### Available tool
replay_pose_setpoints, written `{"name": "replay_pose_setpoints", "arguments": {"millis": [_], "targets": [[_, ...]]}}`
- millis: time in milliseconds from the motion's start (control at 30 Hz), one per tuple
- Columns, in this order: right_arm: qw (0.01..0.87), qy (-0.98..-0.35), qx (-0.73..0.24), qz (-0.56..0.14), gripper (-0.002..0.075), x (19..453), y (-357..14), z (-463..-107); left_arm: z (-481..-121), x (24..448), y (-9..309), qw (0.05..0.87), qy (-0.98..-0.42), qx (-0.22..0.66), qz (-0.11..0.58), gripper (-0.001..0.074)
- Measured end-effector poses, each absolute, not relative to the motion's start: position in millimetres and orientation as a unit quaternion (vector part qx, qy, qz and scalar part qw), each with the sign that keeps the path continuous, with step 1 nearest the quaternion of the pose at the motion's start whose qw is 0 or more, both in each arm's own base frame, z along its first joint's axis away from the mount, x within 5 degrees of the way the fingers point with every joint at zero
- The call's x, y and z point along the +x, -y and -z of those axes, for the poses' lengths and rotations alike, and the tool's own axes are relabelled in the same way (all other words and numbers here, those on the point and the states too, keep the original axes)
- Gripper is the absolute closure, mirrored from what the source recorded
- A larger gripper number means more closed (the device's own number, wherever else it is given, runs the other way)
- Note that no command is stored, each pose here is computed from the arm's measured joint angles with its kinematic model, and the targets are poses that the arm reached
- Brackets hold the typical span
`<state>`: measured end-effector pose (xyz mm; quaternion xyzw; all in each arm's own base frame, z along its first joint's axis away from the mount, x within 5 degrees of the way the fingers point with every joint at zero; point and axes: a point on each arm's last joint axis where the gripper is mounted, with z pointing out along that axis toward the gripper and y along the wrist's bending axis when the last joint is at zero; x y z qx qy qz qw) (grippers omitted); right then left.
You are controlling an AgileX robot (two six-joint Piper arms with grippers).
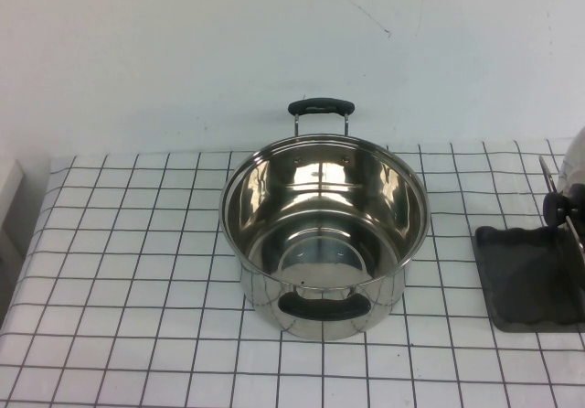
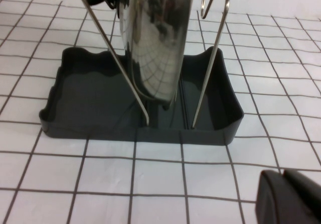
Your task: Put pot lid on rack
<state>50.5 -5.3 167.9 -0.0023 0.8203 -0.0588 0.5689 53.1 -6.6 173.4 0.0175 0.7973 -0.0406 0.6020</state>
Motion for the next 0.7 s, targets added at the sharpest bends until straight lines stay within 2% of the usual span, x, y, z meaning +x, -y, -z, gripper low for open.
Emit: {"name": "replay_pose_setpoints", "arguments": {"millis": [700], "targets": [[0.569, -0.82, -0.002, 0.059, 0.0729, 50.5, 5.3, -167.9, -173.4, 53.1, 5.8, 0.602, -0.798, 0.003, 0.044, 0.0737]]}}
